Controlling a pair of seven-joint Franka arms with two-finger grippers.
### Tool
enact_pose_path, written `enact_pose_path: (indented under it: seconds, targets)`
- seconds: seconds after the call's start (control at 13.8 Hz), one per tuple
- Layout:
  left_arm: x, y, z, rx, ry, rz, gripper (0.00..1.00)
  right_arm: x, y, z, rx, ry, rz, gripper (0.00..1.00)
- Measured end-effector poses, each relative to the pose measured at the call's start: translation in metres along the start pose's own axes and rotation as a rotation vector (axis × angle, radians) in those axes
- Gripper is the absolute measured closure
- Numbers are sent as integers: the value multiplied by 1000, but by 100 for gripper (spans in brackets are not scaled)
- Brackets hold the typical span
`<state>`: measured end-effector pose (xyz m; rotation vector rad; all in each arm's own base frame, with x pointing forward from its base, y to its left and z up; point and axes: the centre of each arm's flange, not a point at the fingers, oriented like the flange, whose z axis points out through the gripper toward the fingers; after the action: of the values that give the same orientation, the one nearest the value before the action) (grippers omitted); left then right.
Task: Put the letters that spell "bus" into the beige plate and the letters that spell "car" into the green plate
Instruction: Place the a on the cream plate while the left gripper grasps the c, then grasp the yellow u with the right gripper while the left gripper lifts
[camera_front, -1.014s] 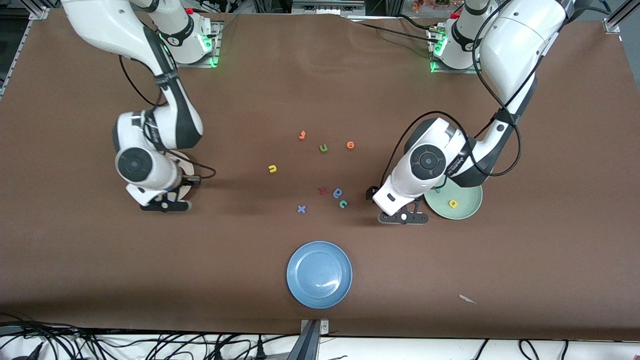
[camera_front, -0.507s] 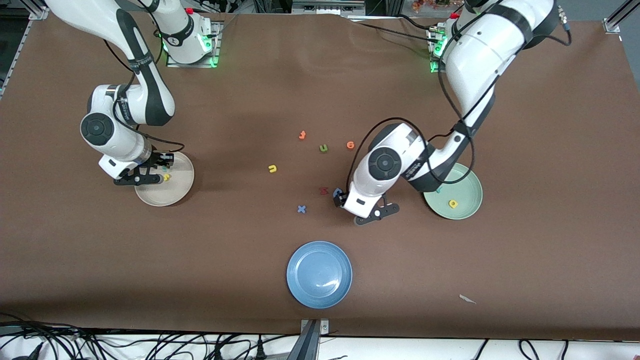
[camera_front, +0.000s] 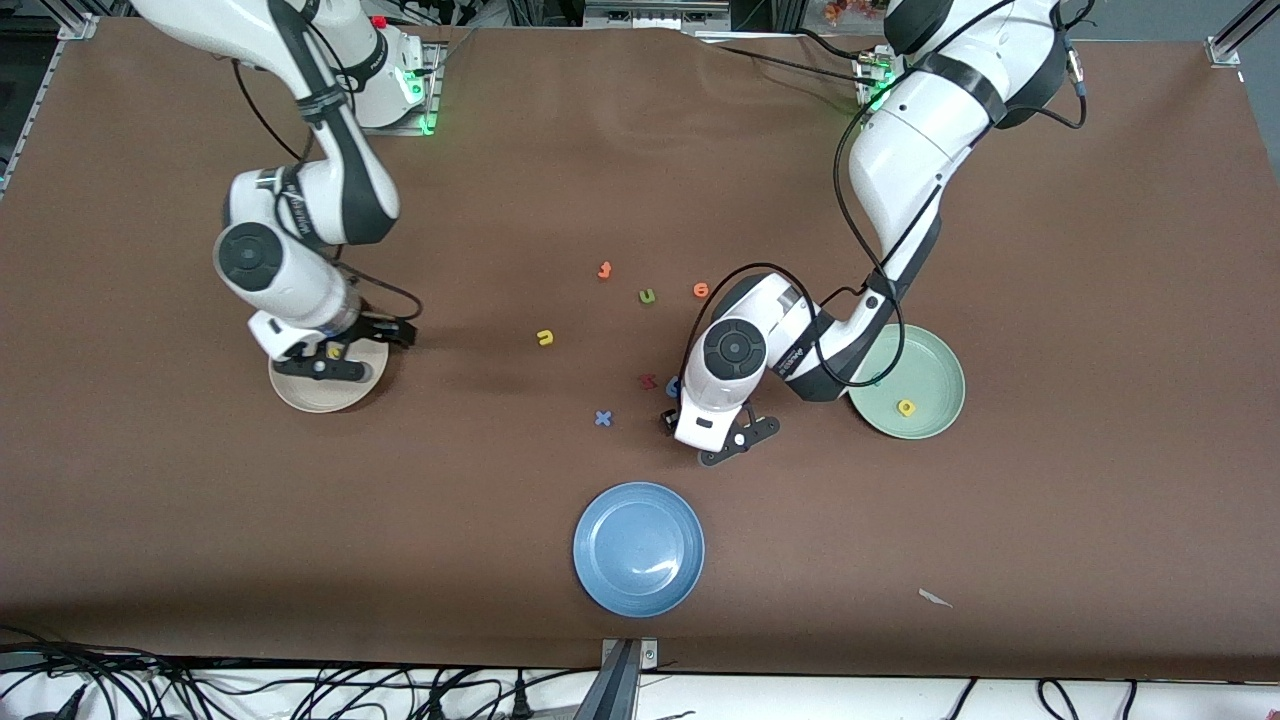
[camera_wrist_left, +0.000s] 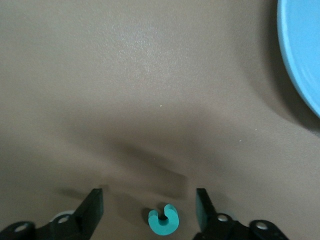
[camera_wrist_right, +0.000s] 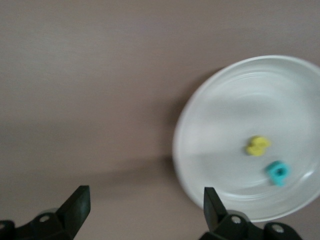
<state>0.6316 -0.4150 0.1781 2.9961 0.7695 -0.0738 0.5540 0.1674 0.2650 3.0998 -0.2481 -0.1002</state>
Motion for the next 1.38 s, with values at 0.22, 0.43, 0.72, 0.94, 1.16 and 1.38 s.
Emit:
enact_pose_path:
  seconds: [0.22, 0.43, 0.72, 0.94, 1.16, 1.38]
  targets:
    - [-7, 4, 2, -3, -5, 3, 35, -19, -73, 13, 23, -16, 85, 0]
    - [-19, 9, 7, -1, -18, 11, 34, -31, -115, 32, 27, -25, 61, 0]
    - [-19, 9, 8, 0, -17, 10, 44, -49, -165, 52, 25, -23, 35, 0]
    - [-17, 9, 6, -1, -15, 9, 58, -55, -177, 66, 37, -8, 32, 0]
    - [-16, 9, 4, -3, -14, 7, 72, -53, -177, 77, 42, -1, 34, 2]
    - [-15, 9, 4, -4, -13, 6, 72, -53, -178, 83, 45, 3, 36, 7]
